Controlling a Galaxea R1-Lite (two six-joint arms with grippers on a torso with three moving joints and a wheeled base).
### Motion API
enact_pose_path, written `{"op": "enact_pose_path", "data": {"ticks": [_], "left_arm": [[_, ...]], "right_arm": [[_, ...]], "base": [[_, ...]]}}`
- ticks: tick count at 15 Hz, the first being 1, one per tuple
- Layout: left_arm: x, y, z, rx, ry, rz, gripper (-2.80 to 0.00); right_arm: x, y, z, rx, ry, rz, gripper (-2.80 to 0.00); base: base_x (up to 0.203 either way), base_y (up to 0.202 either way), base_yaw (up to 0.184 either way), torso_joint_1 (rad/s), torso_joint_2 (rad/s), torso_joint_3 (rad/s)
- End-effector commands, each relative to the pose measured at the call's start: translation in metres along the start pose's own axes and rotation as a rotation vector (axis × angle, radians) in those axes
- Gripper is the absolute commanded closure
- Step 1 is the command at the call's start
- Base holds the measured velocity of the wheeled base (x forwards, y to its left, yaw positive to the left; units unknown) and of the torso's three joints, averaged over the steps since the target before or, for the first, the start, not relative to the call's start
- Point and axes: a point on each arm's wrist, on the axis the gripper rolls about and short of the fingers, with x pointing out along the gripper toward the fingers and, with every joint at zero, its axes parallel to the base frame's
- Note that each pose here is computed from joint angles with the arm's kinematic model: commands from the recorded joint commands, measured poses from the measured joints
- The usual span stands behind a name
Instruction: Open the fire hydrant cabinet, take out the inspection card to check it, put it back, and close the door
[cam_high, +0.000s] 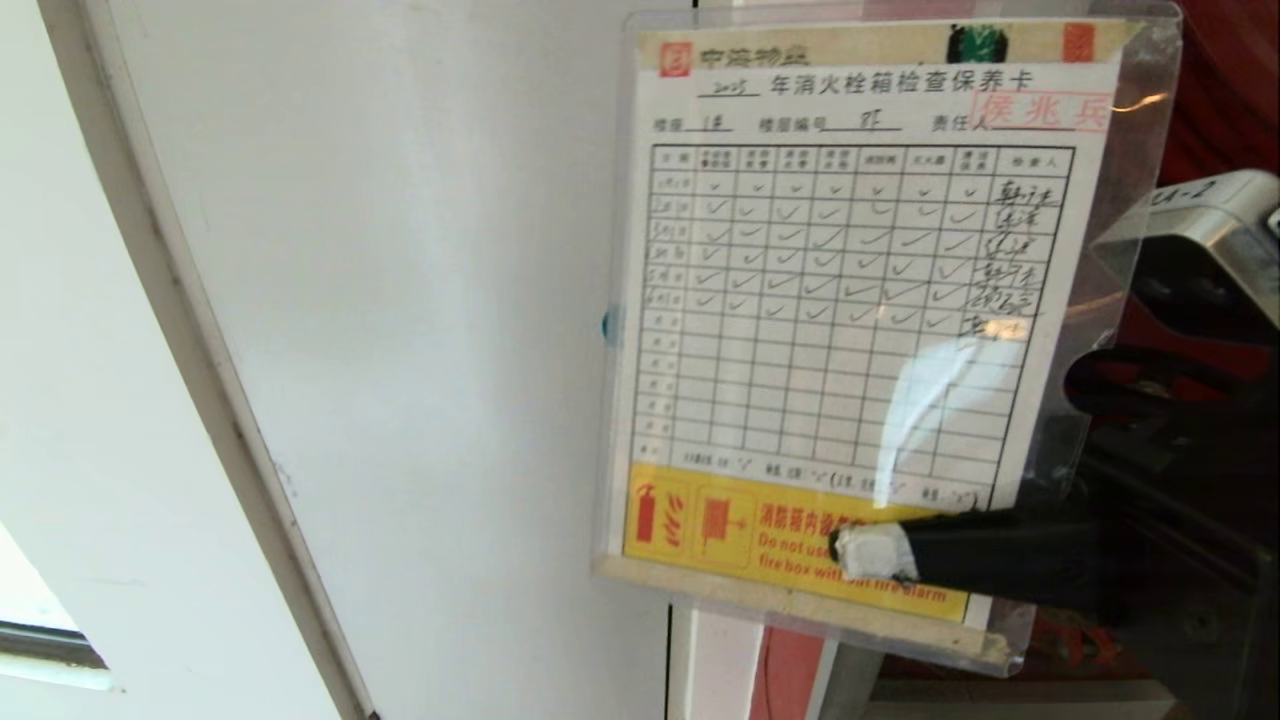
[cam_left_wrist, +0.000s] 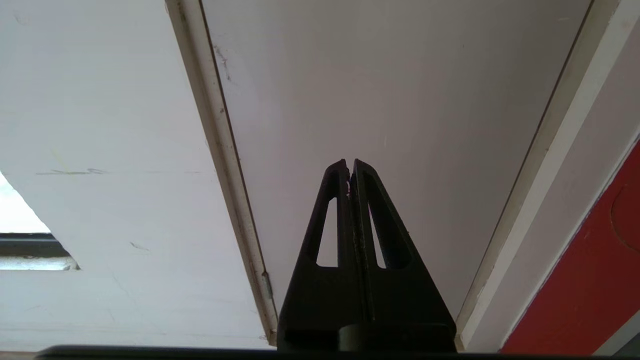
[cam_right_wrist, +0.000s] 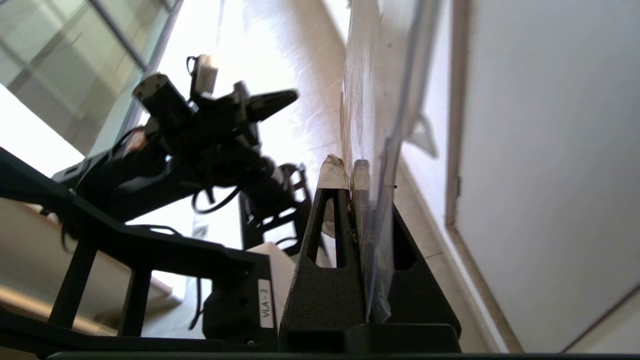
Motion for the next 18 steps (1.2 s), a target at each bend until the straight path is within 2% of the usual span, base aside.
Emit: {"op": "enact_pose_path", "data": {"ticks": [1, 3, 6, 11, 14, 16, 18], "left_arm": [[0.000, 0.000, 0.000, 0.000, 0.000, 0.000, 0.00], [0.000, 0.000, 0.000, 0.000, 0.000, 0.000, 0.00], [0.000, 0.000, 0.000, 0.000, 0.000, 0.000, 0.00], [0.000, 0.000, 0.000, 0.000, 0.000, 0.000, 0.00], [0.000, 0.000, 0.000, 0.000, 0.000, 0.000, 0.00], [0.000, 0.000, 0.000, 0.000, 0.000, 0.000, 0.00], [0.000, 0.000, 0.000, 0.000, 0.000, 0.000, 0.00]], "right_arm": [[-0.026, 0.008, 0.007, -0.031, -0.073, -0.052, 0.00], [-0.044, 0.017, 0.009, -0.042, -0.105, -0.088, 0.00], [-0.064, 0.026, 0.006, -0.029, -0.127, -0.193, 0.00], [-0.096, 0.038, 0.003, -0.033, -0.215, -0.456, 0.00], [-0.119, 0.060, -0.002, -0.066, -0.272, -0.553, 0.00], [-0.130, 0.071, -0.006, -0.060, -0.284, -0.626, 0.00], [-0.135, 0.071, -0.009, -0.065, -0.255, -0.765, 0.00]], "base": [[0.000, 0.000, 0.000, 0.000, 0.00, 0.000], [0.000, 0.000, 0.000, 0.000, 0.00, 0.000], [0.000, 0.000, 0.000, 0.000, 0.00, 0.000], [0.000, 0.000, 0.000, 0.000, 0.00, 0.000], [0.000, 0.000, 0.000, 0.000, 0.00, 0.000], [0.000, 0.000, 0.000, 0.000, 0.00, 0.000], [0.000, 0.000, 0.000, 0.000, 0.00, 0.000]]}}
